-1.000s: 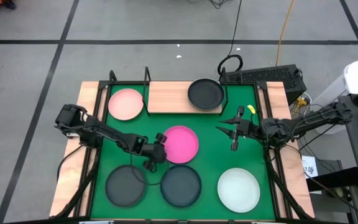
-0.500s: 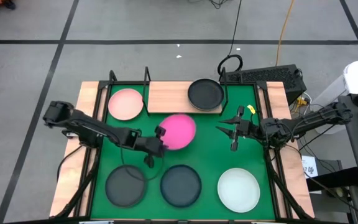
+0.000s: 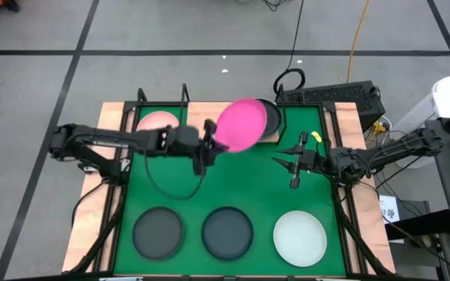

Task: Place and stack plates onto a shelf
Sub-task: Stack the pink plate on top of the black plate on the shelf

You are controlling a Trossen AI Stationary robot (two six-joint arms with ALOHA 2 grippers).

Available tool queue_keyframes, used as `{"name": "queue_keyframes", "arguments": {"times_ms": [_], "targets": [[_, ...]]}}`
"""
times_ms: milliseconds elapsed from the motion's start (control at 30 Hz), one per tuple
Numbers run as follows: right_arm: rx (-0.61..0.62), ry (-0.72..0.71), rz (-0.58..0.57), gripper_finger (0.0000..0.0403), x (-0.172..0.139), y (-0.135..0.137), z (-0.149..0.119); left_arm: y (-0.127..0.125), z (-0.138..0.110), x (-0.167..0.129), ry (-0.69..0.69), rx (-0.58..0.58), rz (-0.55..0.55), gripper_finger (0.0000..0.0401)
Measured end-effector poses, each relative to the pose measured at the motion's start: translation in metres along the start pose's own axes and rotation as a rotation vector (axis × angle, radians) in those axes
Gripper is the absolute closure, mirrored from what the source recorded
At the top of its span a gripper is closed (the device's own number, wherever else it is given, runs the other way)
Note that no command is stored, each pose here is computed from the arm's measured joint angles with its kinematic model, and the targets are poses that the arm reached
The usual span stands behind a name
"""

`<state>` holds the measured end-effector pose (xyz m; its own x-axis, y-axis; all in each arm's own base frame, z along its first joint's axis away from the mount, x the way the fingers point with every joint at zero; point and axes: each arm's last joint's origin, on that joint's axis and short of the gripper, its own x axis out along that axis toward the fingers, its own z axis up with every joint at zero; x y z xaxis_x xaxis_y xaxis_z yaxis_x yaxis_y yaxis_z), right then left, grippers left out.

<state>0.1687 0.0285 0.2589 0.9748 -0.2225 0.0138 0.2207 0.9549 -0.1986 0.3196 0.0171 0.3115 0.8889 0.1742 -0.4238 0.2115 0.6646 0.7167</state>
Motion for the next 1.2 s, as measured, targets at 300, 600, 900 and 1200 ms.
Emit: {"name": "queue_keyframes", "arguments": {"times_ms": [300,600,900,1200], "targets": [[-0.034,-0.019,0.006,0.0309,-0.008,-0.003,0.004,0.025,-0.047,0.042,0.010,-0.069,-0.035,0.0389],[0.006,-0.055,0.012,0.0309,-0.024,-0.010,0.011,0.019,-0.081,0.093,-0.023,-0.026,-0.039,0.0389],[0.004,-0.039,0.016,0.0309,-0.024,-0.010,0.009,0.018,-0.109,0.117,0.023,-0.019,-0.051,0.0366],[0.001,-0.043,0.015,0.0310,-0.024,-0.009,0.002,0.021,-0.107,0.118,0.018,-0.041,-0.004,0.0336]]}}
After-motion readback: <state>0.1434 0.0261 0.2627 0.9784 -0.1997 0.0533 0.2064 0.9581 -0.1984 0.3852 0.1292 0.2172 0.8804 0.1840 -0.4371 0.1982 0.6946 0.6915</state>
